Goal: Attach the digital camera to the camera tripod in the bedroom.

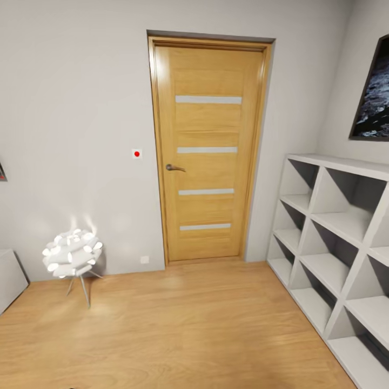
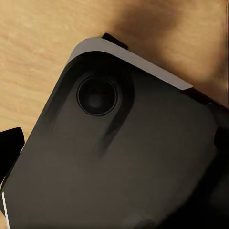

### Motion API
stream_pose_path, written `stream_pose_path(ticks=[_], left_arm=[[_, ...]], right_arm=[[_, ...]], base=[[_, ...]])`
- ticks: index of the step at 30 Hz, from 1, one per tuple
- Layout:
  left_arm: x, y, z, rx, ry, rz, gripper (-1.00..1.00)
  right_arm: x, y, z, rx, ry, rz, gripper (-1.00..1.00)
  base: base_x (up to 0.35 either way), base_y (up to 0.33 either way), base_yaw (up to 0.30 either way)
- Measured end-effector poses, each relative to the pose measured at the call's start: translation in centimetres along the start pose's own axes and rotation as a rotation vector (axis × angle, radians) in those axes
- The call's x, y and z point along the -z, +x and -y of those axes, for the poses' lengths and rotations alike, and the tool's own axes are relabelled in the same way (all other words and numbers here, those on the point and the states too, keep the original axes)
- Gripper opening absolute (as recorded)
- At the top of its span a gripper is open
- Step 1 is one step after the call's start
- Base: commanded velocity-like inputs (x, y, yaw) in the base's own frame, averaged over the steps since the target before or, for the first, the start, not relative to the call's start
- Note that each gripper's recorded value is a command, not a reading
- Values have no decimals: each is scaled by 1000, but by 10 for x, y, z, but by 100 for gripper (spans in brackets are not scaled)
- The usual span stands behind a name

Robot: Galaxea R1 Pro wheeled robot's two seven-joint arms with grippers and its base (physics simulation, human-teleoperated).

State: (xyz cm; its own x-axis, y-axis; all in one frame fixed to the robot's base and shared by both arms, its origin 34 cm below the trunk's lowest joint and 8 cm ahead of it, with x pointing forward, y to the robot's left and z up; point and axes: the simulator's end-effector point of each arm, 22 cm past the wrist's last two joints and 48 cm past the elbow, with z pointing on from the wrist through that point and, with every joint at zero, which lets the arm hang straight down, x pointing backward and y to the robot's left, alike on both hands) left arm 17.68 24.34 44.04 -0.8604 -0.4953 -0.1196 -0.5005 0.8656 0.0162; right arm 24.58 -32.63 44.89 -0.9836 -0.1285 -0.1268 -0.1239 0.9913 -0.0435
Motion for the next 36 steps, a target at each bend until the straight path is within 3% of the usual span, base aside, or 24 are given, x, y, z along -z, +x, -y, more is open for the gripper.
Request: stream_pose_path(ticks=[10,36], left_arm=[[0,0,0,0,0,1,100],[0,-2,-1,5,-2,8,100]], right_arm=[[0,-1,0,3,0,6,100],[0,-2,2,4,2,7,100]], base=[[321,-135,100],[302,-189,263]])
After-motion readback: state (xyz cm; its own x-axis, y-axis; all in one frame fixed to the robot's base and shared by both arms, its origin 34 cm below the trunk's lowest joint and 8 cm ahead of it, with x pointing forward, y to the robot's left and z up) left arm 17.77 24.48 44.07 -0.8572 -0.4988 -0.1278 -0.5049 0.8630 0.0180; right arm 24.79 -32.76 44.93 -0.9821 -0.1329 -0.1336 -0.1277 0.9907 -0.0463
